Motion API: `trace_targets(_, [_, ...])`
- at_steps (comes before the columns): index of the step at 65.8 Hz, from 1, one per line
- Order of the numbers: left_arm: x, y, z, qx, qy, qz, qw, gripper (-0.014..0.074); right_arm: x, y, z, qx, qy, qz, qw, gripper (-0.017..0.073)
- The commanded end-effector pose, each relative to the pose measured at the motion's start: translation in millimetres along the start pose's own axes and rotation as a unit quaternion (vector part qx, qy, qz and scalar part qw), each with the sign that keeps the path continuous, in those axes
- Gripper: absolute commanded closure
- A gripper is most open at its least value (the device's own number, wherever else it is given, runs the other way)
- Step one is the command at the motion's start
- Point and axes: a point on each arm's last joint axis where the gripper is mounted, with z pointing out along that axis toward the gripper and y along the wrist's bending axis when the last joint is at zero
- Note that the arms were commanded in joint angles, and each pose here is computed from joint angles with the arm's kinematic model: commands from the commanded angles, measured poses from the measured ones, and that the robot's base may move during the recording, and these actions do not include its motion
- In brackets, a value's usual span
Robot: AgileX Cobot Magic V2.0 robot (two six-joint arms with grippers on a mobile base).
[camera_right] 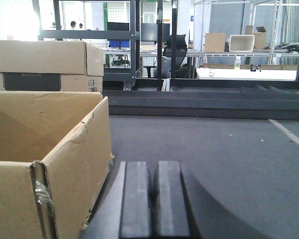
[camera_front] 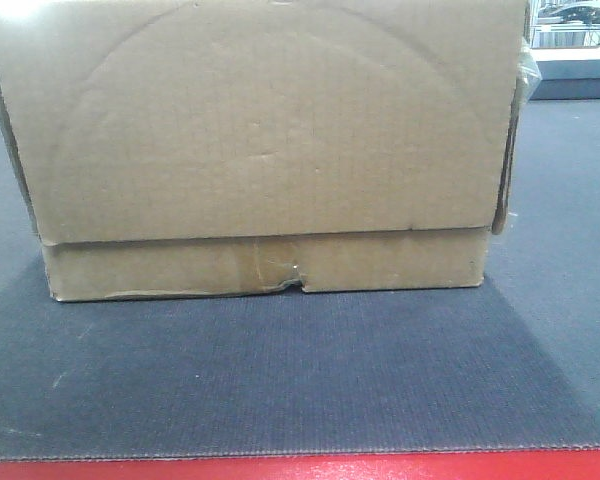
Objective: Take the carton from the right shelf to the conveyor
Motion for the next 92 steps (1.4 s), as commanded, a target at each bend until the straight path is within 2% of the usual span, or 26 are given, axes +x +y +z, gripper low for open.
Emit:
trace_targets(1, [-3.2,0.2,-0.6,-0.002,-0.018,-0.001,1.0,0.0591,-2.3,-0.2,-1.1,0.002,-0.014,-0.008,1.0,0.0616])
trace_targets(37, [-3.2,0.2,-0.6,-0.002,-0.018,-0.001,1.0,0.0591,-2.3,-0.2,-1.1,0.002,-0.014,-0.008,1.0,0.0616])
trace_targets(43, [-3.2,0.2,-0.6,-0.002,-0.018,-0.001,1.0,0.0591,-2.6,-0.5,-1.1,0.004,-0.016,-0.02,1.0,0.0616])
trace_targets(52, [-3.2,0.2,-0.6,-0.002,-0.018,-0.001,1.0,0.0591,2.6,-0.5,-0.6,0.004,-0.006,-0.011,1.0,0.0616])
trace_targets(59, [-3.2,0.2,-0.6,-0.002,-0.018,-0.001,1.0,0.0591,18.5,-1.5,2.4,0.013,0.016,-0.016,1.0,0.0616])
trace_targets(68, [-3.2,0.2,-0.6,-0.002,-0.018,-0.001,1.0,0.0591,43.9,-5.9,3.6,0.045,0.028,0.01,0.999,0.0616])
trace_targets(73, [-3.2,0.2,-0.6,-0.002,-0.018,-0.001,1.0,0.0591,59.3,-8.4,1.3,0.061,0.016,0.013,0.998,0.0616])
trace_targets(83, [-3.2,0.2,-0.6,-0.002,-0.018,-0.001,1.0,0.0591,92.7,-9.7,-5.5,0.067,-0.001,0.011,0.998,0.0616])
trace_targets(86, [-3.2,0.2,-0.6,-0.002,-0.018,-0.001,1.0,0.0591,90.3,-9.7,-6.5,0.067,-0.016,0.01,0.998,0.0616])
trace_targets(92, [-3.2,0.2,-0.6,-0.002,-0.018,-0.001,1.0,0.0591,95.6,-9.4,-6.5,0.066,0.013,0.011,0.998,0.0616])
